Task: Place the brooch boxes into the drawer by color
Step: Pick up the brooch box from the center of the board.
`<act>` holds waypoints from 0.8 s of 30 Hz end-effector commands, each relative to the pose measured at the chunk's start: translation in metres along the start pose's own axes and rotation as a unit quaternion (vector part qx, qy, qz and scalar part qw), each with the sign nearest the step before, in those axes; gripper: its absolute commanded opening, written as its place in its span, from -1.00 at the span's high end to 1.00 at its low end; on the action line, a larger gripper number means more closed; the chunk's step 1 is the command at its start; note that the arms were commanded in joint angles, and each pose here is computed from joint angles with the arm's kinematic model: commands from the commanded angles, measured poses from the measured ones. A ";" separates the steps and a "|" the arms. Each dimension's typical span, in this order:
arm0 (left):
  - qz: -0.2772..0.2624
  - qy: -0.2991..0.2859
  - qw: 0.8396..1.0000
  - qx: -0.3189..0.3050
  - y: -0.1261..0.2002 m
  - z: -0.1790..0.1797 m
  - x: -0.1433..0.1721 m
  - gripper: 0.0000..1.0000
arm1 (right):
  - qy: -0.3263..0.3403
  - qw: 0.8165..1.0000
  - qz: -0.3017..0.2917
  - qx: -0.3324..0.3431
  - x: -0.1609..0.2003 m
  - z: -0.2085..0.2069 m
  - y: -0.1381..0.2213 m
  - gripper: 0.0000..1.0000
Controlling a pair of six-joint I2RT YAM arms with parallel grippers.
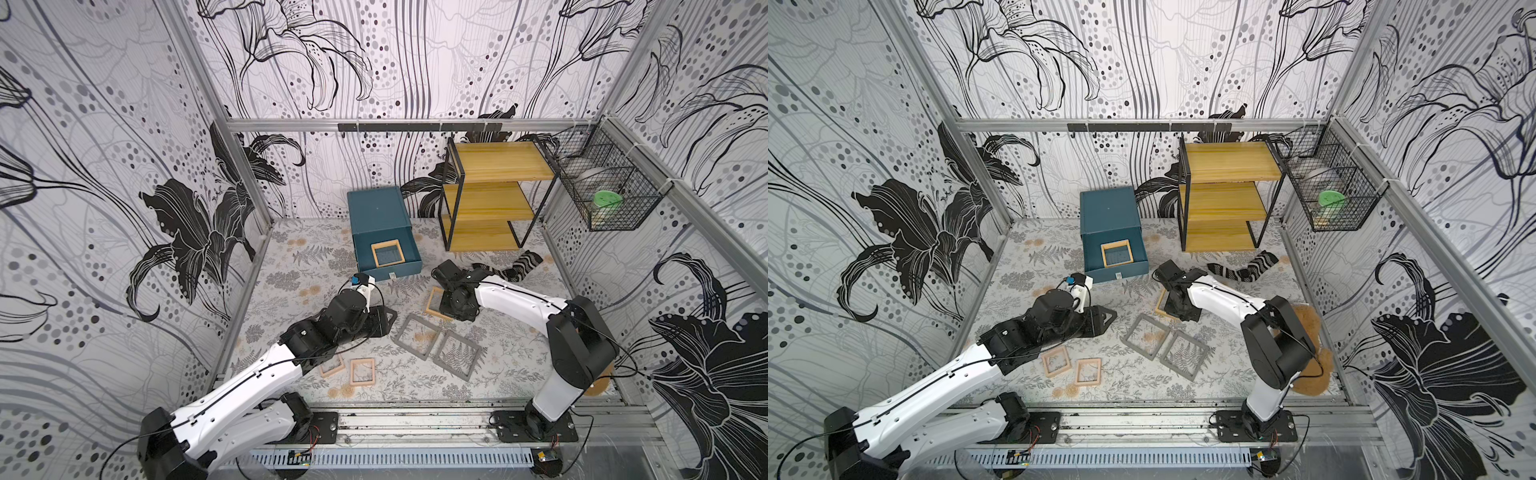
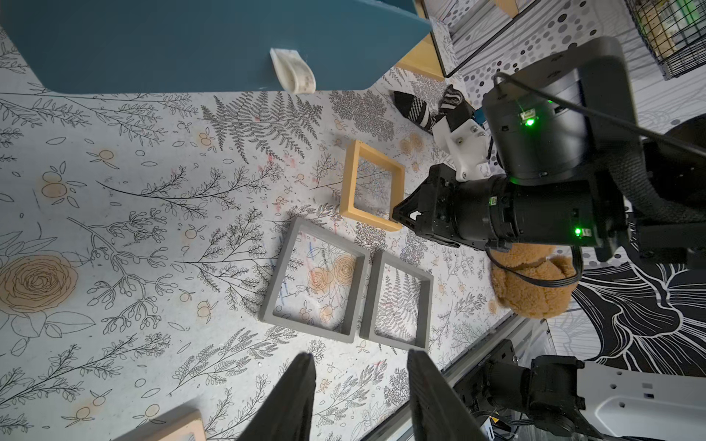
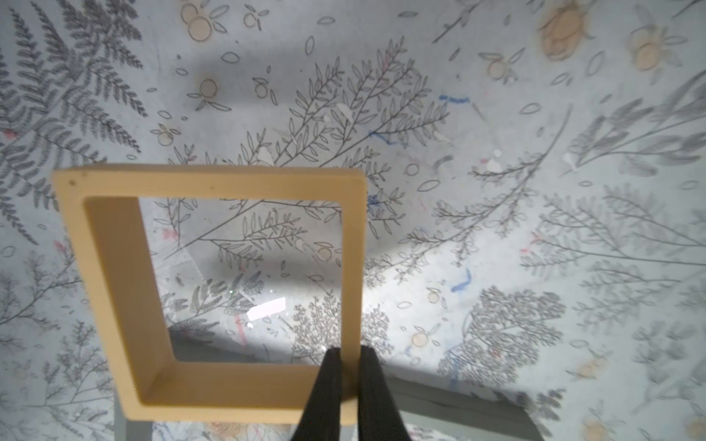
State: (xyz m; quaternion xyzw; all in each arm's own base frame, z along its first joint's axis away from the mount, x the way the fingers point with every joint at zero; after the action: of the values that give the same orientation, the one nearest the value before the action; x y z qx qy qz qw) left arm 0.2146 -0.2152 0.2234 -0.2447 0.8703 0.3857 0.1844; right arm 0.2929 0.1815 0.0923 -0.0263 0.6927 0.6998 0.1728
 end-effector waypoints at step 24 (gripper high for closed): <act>-0.125 0.008 0.992 -0.008 0.045 -0.034 -0.066 0.10 | 0.140 0.977 -0.158 0.012 -0.072 0.015 0.166 1.00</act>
State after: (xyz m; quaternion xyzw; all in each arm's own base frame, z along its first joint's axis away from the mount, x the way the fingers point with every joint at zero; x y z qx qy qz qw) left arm 0.2327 -0.2038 0.2877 -0.3243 0.8463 0.3630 0.2163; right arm 0.3133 0.1816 0.2597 -0.1994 0.6900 0.6671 0.1979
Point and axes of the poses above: each gripper's point midway between its finger pads, its own y axis back along the fingers, its own z axis along the line the jaws close on, x = y × z, the point moved 2 cm from there along y, back along the fingers, and after that the axes turned 6 degrees about y, right-handed, at the moved point
